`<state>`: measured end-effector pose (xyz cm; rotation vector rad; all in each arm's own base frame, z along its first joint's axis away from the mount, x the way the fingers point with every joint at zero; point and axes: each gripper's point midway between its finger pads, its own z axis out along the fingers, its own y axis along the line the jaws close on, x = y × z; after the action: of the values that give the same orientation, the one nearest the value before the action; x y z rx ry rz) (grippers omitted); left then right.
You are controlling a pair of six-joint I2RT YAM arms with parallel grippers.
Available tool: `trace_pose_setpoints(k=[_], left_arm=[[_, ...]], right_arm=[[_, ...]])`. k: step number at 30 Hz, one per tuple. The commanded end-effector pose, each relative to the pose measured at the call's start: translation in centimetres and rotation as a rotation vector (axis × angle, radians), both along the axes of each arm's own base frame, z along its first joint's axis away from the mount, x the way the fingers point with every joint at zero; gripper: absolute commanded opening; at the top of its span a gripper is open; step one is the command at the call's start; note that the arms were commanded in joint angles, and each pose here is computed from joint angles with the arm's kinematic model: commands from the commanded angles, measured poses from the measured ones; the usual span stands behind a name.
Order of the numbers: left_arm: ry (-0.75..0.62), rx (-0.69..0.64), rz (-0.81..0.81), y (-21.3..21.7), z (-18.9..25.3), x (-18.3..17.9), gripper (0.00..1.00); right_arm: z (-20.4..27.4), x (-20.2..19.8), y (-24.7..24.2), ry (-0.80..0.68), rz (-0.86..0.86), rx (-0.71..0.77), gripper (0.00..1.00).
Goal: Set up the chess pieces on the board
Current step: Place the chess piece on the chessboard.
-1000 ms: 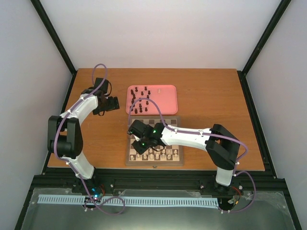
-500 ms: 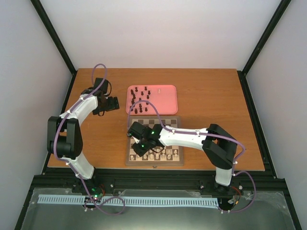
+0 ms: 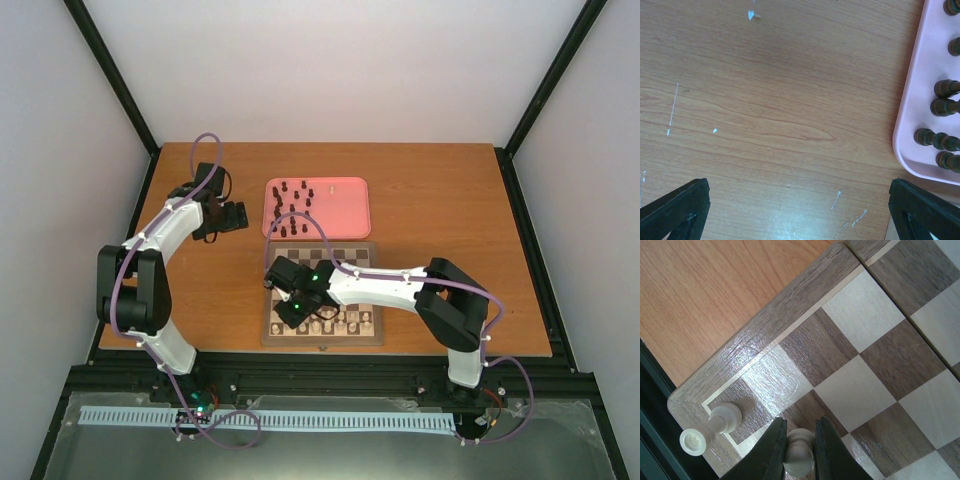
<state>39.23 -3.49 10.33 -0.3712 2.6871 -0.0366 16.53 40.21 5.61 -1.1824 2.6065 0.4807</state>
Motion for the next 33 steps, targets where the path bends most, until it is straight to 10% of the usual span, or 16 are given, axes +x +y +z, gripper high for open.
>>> trace_pose_setpoints(k=[1, 33], left_arm=[[-0.03, 0.003, -0.005, -0.08, 0.97, 0.23, 1.0], [-0.017, -0.003, -0.007, -0.27, 0.32, 0.62, 1.0]], right_arm=[[0.45, 0.08, 0.6, -0.02, 0.008, -0.001, 0.12], [-0.05, 0.15, 0.75, -0.02, 0.032, -0.022, 0.2]])
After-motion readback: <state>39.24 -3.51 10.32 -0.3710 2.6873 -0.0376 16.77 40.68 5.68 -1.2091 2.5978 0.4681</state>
